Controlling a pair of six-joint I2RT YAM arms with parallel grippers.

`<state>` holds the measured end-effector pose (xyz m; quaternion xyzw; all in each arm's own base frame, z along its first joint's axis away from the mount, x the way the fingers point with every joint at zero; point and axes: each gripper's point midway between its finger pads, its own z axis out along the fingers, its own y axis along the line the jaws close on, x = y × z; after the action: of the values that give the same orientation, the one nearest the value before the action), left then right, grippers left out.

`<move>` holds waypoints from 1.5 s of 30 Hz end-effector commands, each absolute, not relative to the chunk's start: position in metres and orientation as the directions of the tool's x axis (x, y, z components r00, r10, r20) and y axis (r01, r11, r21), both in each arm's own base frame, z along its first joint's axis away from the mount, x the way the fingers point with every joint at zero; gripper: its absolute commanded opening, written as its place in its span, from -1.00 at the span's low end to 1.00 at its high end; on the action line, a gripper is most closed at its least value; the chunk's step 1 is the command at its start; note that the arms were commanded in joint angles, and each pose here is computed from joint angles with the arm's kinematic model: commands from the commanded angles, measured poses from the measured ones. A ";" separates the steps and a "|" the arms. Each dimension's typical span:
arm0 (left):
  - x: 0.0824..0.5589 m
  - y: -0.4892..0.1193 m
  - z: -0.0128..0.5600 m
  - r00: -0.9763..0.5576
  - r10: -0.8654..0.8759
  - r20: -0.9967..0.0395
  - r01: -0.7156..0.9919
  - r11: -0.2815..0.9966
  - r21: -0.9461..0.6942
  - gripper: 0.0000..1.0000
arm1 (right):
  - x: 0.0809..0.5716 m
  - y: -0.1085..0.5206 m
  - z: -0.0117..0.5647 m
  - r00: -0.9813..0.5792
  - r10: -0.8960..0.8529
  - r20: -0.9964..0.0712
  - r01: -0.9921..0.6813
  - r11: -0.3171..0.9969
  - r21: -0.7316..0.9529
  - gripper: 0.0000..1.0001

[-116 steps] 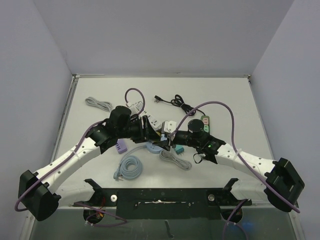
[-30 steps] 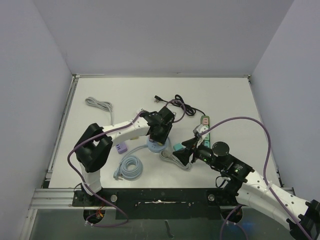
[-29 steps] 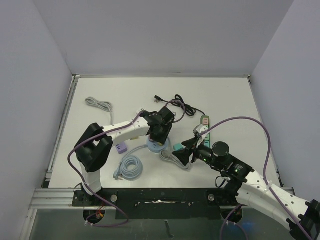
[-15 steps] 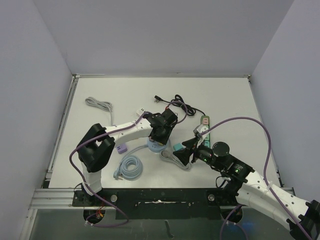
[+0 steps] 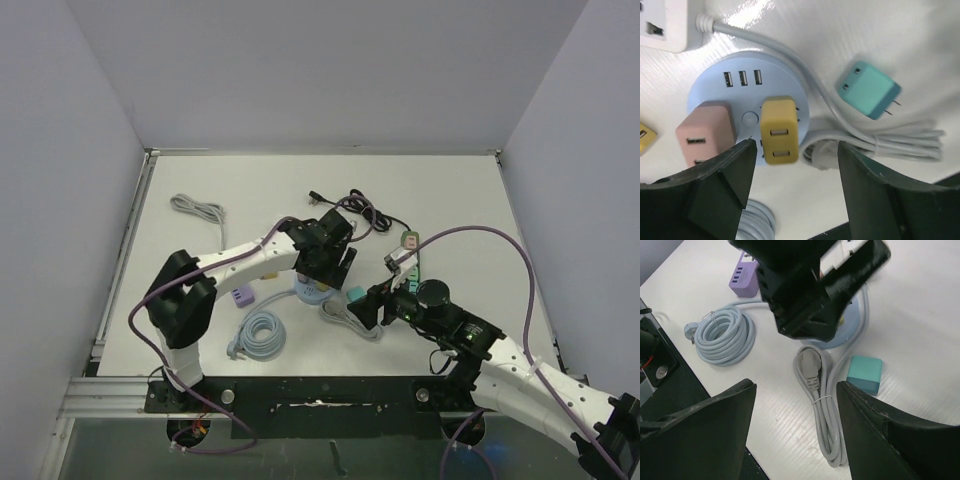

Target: Insert the plug

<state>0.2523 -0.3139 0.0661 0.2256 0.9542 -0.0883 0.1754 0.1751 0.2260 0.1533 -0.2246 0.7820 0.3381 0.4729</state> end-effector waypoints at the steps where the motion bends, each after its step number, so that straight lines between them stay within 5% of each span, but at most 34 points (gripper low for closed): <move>1: 0.268 -0.339 0.175 -0.729 0.283 -0.623 0.514 0.828 -0.225 0.31 | 0.181 0.229 0.173 -0.453 0.005 -0.892 -0.650 0.683 0.334 0.31; 16: 0.271 -0.228 0.244 -0.484 -0.157 -0.861 0.341 0.872 -0.350 0.59 | 0.227 0.191 0.109 -0.643 0.012 -0.766 -0.237 0.948 0.214 0.32; 26: 0.246 -0.207 0.227 -0.494 -0.284 -0.821 0.303 0.829 -0.469 0.42 | 0.257 0.221 0.082 -0.733 -0.094 -0.674 -0.242 0.962 0.129 0.33; 38: 0.246 -0.207 0.218 -0.467 -0.313 -0.827 0.332 0.805 -0.492 0.38 | 0.239 0.217 0.037 -0.827 -0.224 -0.515 -0.298 0.953 0.063 0.27; 45: 0.248 -0.209 0.213 -0.490 -0.289 -0.822 0.334 0.809 -0.484 0.38 | 0.249 0.214 0.028 -0.832 -0.262 -0.489 -0.292 0.956 -0.016 0.00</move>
<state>0.2400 -0.2021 0.1887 0.0101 0.8291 -0.2856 0.4806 0.2308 0.2087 0.0144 -0.1419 0.9623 0.0417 0.2284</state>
